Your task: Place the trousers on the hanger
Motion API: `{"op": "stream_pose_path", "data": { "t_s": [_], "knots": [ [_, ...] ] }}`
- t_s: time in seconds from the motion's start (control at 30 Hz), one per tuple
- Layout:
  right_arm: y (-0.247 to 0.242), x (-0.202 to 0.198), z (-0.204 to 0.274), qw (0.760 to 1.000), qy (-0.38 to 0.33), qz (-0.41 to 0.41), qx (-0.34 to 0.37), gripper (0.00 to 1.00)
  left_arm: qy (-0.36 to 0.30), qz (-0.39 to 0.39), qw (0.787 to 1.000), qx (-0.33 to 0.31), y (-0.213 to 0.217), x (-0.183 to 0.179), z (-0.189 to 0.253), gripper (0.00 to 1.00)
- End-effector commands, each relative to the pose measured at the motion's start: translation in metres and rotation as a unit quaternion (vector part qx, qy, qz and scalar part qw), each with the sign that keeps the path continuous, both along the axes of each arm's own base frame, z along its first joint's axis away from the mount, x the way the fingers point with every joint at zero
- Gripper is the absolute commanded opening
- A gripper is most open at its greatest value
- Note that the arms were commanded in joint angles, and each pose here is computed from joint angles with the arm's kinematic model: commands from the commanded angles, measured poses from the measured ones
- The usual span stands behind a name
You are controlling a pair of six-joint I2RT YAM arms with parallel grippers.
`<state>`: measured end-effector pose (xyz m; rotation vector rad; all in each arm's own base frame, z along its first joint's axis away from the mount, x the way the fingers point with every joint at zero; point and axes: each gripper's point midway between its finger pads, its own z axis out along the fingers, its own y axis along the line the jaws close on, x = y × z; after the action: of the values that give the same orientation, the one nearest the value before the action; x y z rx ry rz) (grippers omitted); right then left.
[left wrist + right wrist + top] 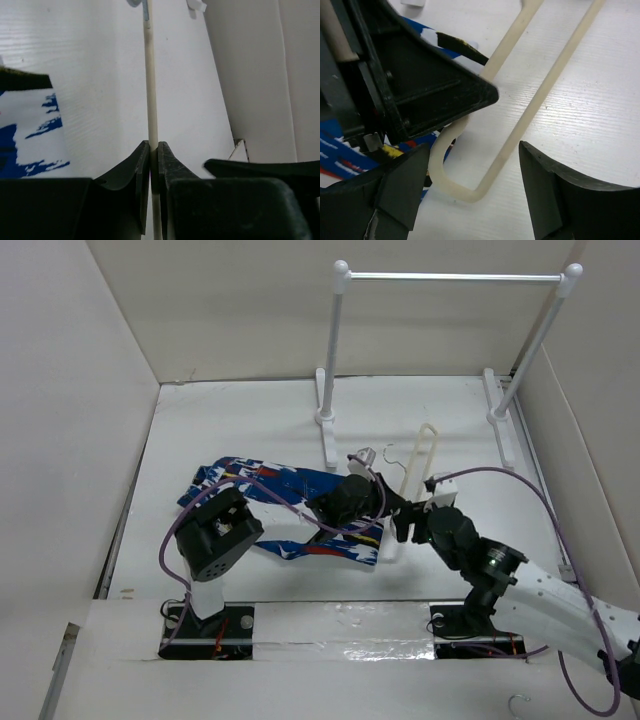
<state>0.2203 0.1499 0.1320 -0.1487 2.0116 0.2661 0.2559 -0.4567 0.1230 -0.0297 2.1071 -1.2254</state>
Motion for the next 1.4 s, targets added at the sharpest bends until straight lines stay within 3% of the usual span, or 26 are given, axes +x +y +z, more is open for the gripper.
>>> {"op": "stream_pose_path", "data": {
  "t_s": [0.0,0.13,0.2,0.23,0.27,0.33,0.37,0.6,0.83,0.93,0.97,1.07,1.37],
  "knots": [
    [0.000,-0.012,0.052,0.997,-0.030,0.023,0.061,0.78,-0.046,-0.022,0.995,-0.080,0.004,-0.010,0.055,0.00],
    [0.000,-0.032,0.082,0.989,-0.059,0.069,0.116,0.77,-0.035,-0.046,0.994,-0.097,0.014,-0.040,0.048,0.00],
    [-0.003,-0.038,0.085,0.987,-0.061,0.075,0.130,0.57,-0.036,-0.050,0.991,-0.118,0.013,-0.056,0.053,0.00],
    [-0.004,-0.039,0.086,0.986,-0.064,0.074,0.138,0.40,-0.031,-0.042,0.992,-0.111,0.019,-0.061,0.042,0.00],
    [-0.004,-0.037,0.086,0.986,-0.065,0.069,0.140,0.15,-0.037,-0.031,0.992,-0.118,0.020,-0.062,0.044,0.00],
    [0.007,-0.033,0.075,0.987,-0.050,0.081,0.133,0.02,-0.028,-0.022,0.992,-0.122,0.022,-0.073,0.030,0.00],
    [0.010,-0.029,0.068,0.988,-0.041,0.081,0.126,0.00,-0.026,-0.018,0.992,-0.126,0.022,-0.076,0.026,0.00],
    [0.030,0.003,0.019,0.993,0.013,0.072,0.093,0.00,-0.024,0.053,0.990,-0.128,0.046,-0.070,-0.006,0.00],
    [0.046,0.006,-0.001,0.985,0.016,0.088,0.146,0.00,-0.025,0.102,0.990,-0.096,0.071,-0.067,-0.033,0.00],
    [0.054,0.006,-0.026,0.985,0.050,0.102,0.133,0.13,-0.027,0.097,0.990,-0.098,0.068,-0.067,-0.036,0.00],
    [0.057,0.007,-0.030,0.984,0.055,0.108,0.132,0.26,-0.027,0.094,0.991,-0.095,0.067,-0.068,-0.039,0.00],
    [0.069,0.010,-0.042,0.981,0.075,0.117,0.134,0.38,-0.023,0.093,0.991,-0.097,0.066,-0.068,-0.044,0.00],
    [0.065,0.020,-0.071,0.983,0.104,0.069,0.137,0.47,-0.016,0.101,0.991,-0.091,0.074,-0.069,-0.053,0.00]
  ]
}}
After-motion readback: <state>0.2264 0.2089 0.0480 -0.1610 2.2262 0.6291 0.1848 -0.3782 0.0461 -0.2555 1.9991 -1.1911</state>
